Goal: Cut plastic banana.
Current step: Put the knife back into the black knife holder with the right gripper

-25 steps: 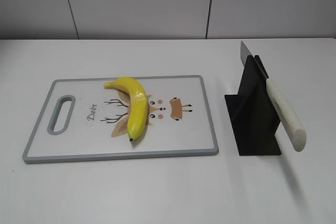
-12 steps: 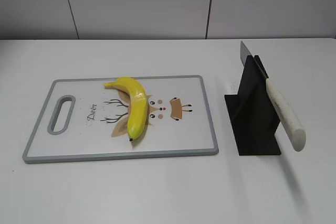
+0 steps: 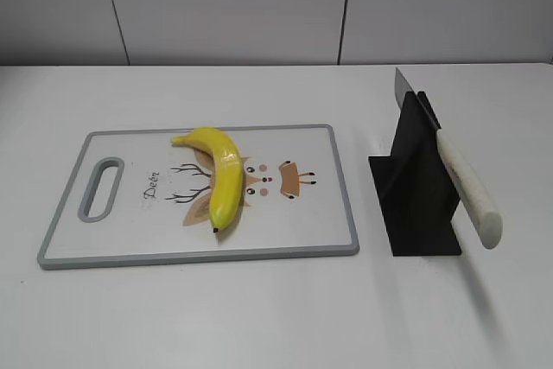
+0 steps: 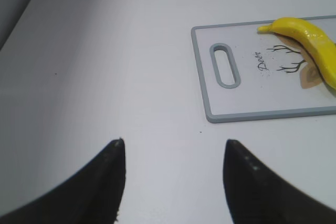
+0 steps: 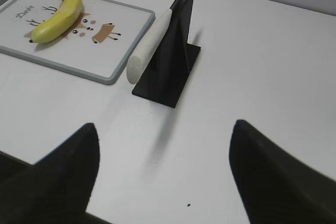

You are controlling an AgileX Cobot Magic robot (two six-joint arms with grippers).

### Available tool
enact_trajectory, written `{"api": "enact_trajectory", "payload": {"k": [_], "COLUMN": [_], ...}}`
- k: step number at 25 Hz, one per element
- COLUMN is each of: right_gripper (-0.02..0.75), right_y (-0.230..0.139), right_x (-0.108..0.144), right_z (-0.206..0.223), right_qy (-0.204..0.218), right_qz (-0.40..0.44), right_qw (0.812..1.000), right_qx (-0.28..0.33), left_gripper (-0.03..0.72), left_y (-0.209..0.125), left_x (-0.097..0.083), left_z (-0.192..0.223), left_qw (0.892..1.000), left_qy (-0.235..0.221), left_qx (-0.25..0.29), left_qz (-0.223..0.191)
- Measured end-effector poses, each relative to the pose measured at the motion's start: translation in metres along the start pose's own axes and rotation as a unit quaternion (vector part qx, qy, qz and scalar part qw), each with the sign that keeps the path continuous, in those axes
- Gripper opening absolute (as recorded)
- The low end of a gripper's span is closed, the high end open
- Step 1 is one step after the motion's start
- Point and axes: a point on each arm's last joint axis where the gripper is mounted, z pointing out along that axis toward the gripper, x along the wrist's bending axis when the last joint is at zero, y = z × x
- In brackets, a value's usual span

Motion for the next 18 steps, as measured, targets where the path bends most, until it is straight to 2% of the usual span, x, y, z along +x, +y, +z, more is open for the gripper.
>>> {"api": "enact_trajectory", "payload": {"k": [4, 13, 18], "right_gripper": [0.590, 0.589, 0.589], "right_y": [-0.0001, 0.0002, 0.0003], "right_x": [0.0003, 0.0015, 0.0016], "right_z": [0.0003, 0.0009, 0.0010], "right_qy": [-0.026, -0.129, -0.145], "right_qz": [0.012, 0.060, 0.068], "right_qw": [1.000, 0.990, 0.987], "right_qx": [0.001, 0.003, 0.003], "left_gripper": [0.552, 0.552, 0.552], "left_y": [0.0000, 0.0000, 0.0000], "left_x": [0.0000, 0.0000, 0.0000], "left_z": [0.0000, 0.0000, 0.0000], "left_qw": [1.000, 1.000, 1.000], "left_qy": [0.000, 0.000, 0.000], "left_qx": [0.000, 0.000, 0.000], "left_qz": [0.000, 0.000, 0.000]}}
